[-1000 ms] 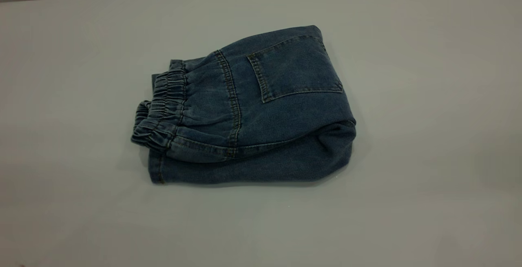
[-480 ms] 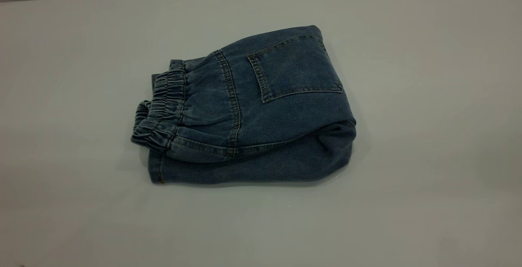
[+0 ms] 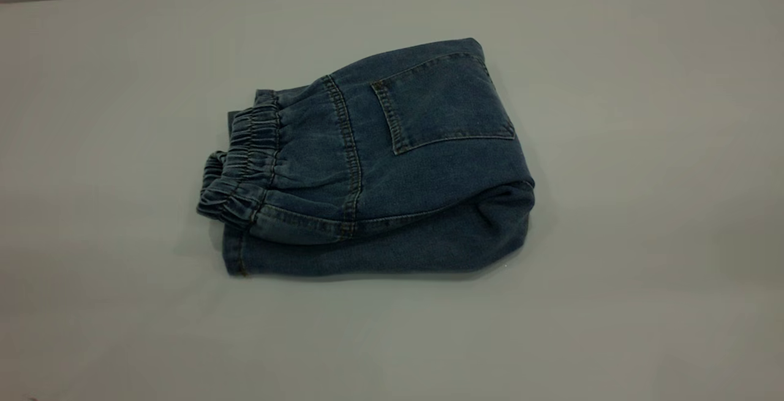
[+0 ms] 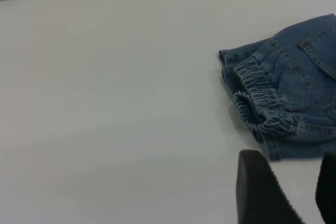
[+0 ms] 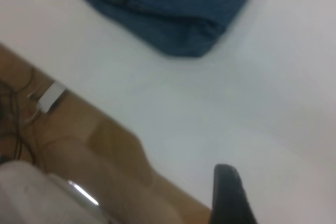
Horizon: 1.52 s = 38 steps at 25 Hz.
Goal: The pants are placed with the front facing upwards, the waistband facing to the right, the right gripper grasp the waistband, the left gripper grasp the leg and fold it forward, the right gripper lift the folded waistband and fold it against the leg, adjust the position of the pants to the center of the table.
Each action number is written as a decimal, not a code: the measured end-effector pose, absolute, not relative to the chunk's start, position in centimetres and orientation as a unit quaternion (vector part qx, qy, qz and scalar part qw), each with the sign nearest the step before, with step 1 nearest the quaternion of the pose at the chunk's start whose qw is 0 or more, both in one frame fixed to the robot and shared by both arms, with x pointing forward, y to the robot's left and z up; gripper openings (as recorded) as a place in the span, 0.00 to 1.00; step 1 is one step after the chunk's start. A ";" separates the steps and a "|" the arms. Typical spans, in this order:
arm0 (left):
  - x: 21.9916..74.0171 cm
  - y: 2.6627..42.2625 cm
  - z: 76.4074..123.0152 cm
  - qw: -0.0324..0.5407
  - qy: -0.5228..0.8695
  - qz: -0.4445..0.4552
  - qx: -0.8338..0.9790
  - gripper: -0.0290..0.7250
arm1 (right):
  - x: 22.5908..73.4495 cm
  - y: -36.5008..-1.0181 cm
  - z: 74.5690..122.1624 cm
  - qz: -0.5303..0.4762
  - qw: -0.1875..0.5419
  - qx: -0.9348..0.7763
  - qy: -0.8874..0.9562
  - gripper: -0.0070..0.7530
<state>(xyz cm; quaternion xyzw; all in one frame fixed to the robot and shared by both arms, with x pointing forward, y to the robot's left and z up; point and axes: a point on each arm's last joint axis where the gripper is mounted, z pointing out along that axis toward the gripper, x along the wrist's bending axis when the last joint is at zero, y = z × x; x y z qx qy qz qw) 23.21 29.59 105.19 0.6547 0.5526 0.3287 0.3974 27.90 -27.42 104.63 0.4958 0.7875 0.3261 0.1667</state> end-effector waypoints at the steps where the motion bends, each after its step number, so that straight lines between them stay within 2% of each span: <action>1: 23.2 29.6 105.2 0.397 0.553 0.329 0.655 0.41 | 28.0 -27.6 104.6 0.323 0.172 0.512 0.777 0.50; 10: 23.2 29.6 105.2 0.397 0.553 0.329 0.655 0.41 | 27.8 -29.5 104.9 0.297 0.254 0.650 0.651 0.50; 21: 23.2 29.6 105.2 0.397 0.553 0.329 0.655 0.41 | 23.6 -29.9 105.4 0.382 0.342 0.620 0.594 0.50; 38: 23.2 29.5 105.2 0.383 0.580 0.346 0.631 0.41 | 23.3 -29.9 105.4 0.390 0.347 0.614 0.592 0.50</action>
